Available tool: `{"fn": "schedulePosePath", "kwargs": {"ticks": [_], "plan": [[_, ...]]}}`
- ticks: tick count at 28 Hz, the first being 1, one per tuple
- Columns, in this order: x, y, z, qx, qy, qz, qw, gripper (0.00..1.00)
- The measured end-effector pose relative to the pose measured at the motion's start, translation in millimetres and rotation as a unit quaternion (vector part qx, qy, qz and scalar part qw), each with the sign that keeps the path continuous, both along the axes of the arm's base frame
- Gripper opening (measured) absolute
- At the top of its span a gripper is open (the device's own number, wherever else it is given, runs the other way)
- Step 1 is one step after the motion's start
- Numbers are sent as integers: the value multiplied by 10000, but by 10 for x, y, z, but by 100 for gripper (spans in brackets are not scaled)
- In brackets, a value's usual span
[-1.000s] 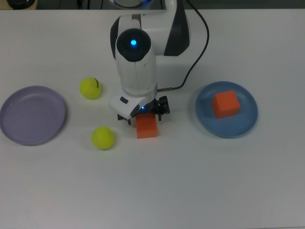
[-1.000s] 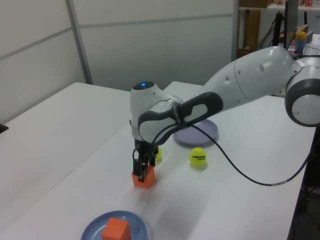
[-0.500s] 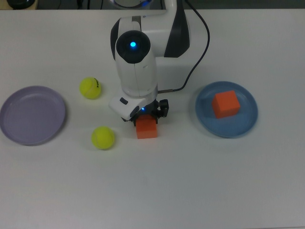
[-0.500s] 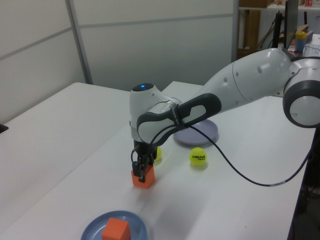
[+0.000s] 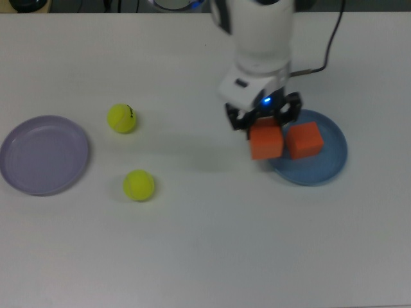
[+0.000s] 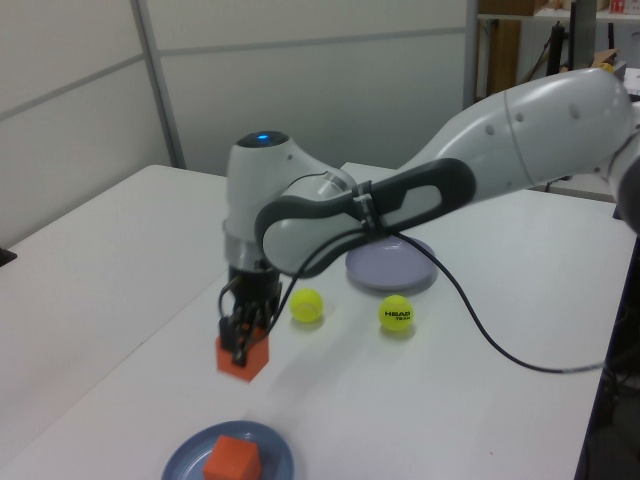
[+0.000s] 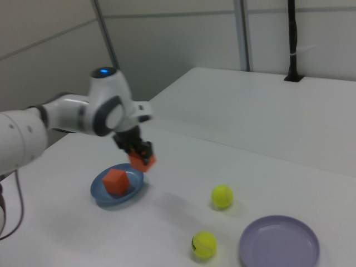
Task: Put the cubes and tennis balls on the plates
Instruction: 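Carry the cube and stack it on the cube on the blue plate, then release the cube and move the gripper above a tennis ball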
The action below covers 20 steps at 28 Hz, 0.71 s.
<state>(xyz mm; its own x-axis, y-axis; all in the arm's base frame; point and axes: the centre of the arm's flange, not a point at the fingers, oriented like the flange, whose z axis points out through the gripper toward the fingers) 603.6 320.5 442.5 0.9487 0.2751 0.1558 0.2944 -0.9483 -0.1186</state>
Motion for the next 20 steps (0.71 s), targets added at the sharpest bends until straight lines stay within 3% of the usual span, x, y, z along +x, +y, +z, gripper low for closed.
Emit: {"fn": "schedulePosePath", "kwargs": {"ticks": [9, 14, 20], "plan": [[-537, 773, -100, -257, 45, 176, 9995, 63], [-627, 900, -238, -445, 38, 203, 9988, 63], [-630, 930, -338, -495, 67, 204, 9985, 63]]}}
